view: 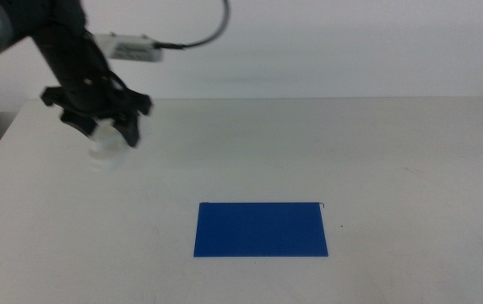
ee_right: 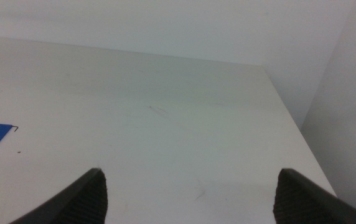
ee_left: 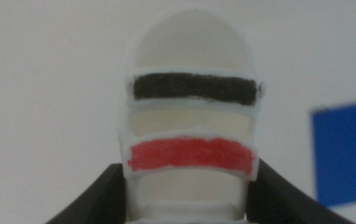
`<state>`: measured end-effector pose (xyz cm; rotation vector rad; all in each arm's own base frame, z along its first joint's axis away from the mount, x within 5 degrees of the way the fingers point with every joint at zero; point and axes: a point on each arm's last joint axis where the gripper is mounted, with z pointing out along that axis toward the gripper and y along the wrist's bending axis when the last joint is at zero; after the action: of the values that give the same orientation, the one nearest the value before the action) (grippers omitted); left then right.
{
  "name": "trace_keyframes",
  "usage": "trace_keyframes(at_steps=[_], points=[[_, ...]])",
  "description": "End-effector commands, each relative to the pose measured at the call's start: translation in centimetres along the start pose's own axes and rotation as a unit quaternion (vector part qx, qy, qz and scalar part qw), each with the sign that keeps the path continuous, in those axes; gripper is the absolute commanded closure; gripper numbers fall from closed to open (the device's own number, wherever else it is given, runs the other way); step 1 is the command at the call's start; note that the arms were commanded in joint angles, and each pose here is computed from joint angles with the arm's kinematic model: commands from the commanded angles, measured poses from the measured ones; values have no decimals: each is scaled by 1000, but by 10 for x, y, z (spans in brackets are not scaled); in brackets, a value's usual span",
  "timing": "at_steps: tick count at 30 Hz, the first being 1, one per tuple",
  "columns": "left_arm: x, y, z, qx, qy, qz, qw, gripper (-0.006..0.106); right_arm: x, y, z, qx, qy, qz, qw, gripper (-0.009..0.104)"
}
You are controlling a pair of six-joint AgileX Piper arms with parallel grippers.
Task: Use one arm to grab the shoe from the table and place it on the mat.
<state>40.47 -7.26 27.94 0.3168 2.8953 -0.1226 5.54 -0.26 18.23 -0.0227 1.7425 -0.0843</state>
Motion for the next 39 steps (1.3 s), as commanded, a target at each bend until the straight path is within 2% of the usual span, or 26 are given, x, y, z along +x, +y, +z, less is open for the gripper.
trace_keyframes(at_steps=[1, 5, 8, 11, 17, 27, 32, 38, 39], points=[[18, -26, -34, 0, -9, -7, 1000, 102, -5, 0, 0, 4, -32, -9, 999, 17], [29, -69, -29, 13, 0, -2, 1000, 102, -5, 0, 0, 4, -32, -9, 999, 17], [36, -107, -23, 23, 6, 27, 999, 102, -5, 0, 0, 4, -32, -9, 999, 17], [40, -139, -20, 32, -13, 62, 997, 102, -5, 0, 0, 4, -32, -9, 999, 17], [48, -188, -10, 50, -40, 95, 993, 102, -5, 0, 0, 4, -32, -9, 999, 17], [51, -208, -2, 59, -52, 118, 990, 102, -5, 0, 0, 4, -32, -9, 999, 17], [51, -207, -2, 56, -54, 155, 985, 102, -5, 0, 0, 4, -32, -9, 999, 17], [51, -207, -2, 56, -54, 155, 985, 102, -5, 0, 0, 4, -32, -9, 999, 17], [51, -207, -2, 56, -54, 138, 987, 102, -5, 0, 0, 4, -32, -9, 999, 17]])
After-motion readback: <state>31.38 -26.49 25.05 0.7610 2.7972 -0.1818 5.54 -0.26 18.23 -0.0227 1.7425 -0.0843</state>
